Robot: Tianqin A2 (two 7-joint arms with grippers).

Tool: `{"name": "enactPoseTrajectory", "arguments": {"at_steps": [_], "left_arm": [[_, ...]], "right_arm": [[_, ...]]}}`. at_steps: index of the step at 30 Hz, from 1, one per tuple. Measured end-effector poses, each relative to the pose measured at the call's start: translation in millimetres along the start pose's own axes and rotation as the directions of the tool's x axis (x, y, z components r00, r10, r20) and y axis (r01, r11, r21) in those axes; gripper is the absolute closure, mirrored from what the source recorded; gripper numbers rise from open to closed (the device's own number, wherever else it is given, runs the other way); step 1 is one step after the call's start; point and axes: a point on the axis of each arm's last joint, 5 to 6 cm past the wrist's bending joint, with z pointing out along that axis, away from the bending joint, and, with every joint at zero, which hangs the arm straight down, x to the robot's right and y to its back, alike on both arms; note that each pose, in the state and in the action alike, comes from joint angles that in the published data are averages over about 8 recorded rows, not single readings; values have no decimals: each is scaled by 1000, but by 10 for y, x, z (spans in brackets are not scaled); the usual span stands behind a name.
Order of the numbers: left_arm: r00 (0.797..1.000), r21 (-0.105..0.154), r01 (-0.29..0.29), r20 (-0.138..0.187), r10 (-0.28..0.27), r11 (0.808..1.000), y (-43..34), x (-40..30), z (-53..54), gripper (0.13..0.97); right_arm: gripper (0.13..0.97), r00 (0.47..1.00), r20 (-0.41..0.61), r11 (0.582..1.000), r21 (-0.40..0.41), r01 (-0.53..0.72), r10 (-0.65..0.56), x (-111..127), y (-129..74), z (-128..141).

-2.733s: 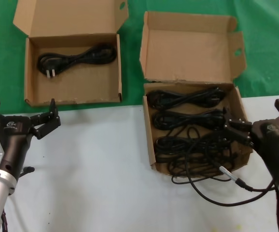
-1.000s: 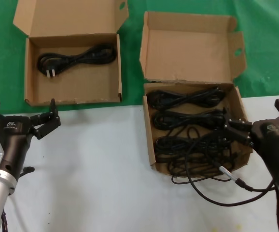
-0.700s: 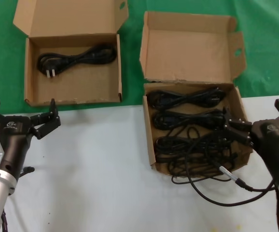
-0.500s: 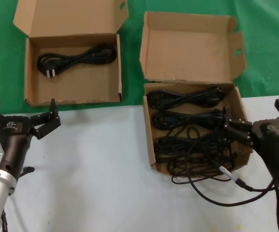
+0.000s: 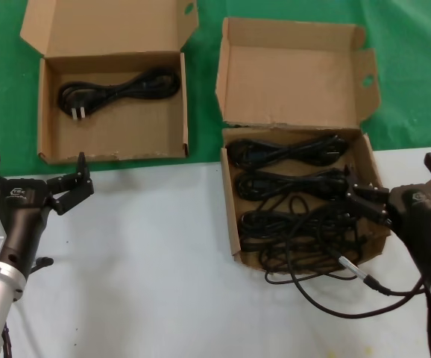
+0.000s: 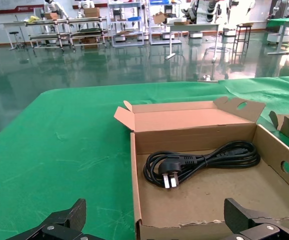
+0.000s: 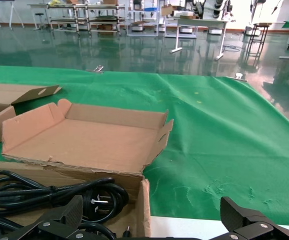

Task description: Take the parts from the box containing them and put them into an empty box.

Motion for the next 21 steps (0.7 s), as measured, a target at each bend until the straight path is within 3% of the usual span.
{"name": "enactPoseTrajectory", "arguments": {"at_steps": [21], "left_arm": [[1000, 0, 0, 0, 0, 1000, 0, 0, 0, 132]], "right_arm": [[130, 1000, 0, 1000, 0, 0, 0, 0, 0, 0]]}}
